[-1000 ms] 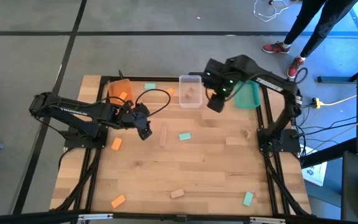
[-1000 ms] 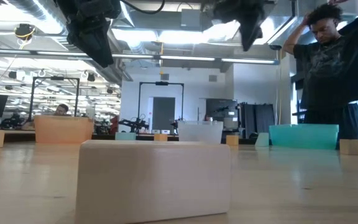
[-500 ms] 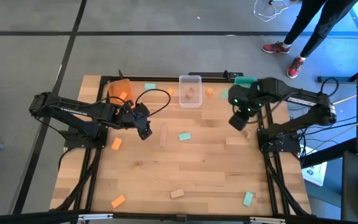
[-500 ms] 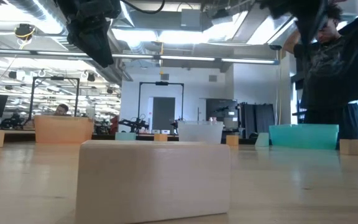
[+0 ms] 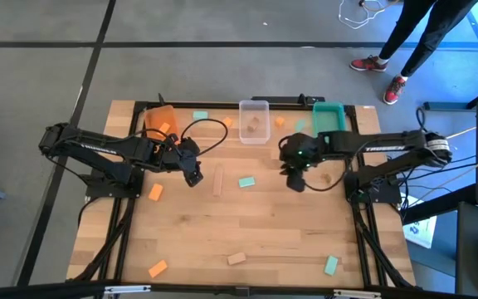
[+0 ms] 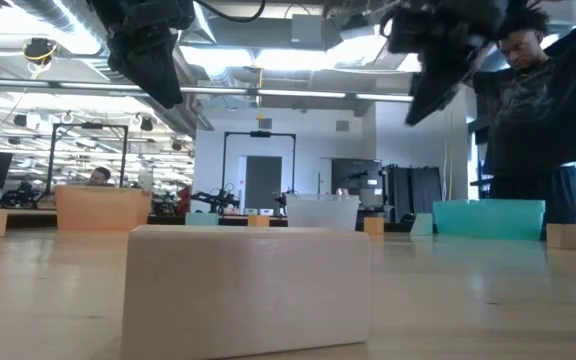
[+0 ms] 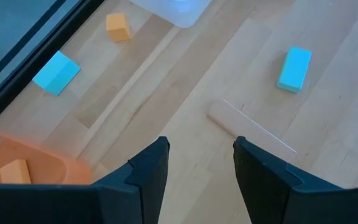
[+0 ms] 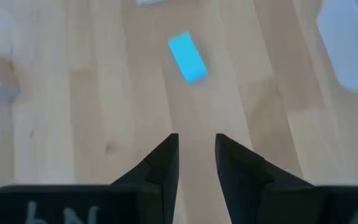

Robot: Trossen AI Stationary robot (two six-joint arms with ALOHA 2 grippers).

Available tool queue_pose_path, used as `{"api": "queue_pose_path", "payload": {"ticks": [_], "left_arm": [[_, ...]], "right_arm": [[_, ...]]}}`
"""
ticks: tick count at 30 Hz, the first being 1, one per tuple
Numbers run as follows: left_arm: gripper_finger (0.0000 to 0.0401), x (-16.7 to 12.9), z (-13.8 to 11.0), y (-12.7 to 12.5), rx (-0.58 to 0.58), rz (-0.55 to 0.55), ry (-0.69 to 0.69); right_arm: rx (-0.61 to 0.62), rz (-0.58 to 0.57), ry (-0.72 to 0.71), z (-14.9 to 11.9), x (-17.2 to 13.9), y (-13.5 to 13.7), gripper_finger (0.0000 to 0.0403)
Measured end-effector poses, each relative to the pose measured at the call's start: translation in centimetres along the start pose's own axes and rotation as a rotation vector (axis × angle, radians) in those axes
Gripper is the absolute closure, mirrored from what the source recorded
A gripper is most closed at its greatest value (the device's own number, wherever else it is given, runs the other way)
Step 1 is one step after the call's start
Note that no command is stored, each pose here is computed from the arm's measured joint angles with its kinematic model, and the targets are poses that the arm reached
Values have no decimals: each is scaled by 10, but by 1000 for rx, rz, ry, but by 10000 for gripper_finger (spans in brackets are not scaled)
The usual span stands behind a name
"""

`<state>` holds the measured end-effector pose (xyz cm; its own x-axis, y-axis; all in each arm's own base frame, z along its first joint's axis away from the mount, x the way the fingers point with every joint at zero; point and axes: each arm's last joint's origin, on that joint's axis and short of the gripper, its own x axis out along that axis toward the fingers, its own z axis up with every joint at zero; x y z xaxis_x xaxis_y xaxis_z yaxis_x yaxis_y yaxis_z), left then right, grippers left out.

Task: Sort & place blocks by color
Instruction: Put the green block into the green bin

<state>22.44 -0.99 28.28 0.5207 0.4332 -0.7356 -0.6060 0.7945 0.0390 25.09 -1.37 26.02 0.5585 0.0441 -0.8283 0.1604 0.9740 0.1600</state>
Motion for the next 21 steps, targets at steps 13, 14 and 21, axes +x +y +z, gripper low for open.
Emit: {"api": "queue_pose_path", "payload": {"ticks": [13,14,21], "left_arm": [[231,0,0,0,1,-1,1],[231,0,0,0,0,-1,1],[231,0,0,0,1,-2,2]], "right_arm": [[-262,18,-40,28,34,1,297],[-268,18,-40,31,37,2,294],[-309,17,-5,52,62,3,252]]}}
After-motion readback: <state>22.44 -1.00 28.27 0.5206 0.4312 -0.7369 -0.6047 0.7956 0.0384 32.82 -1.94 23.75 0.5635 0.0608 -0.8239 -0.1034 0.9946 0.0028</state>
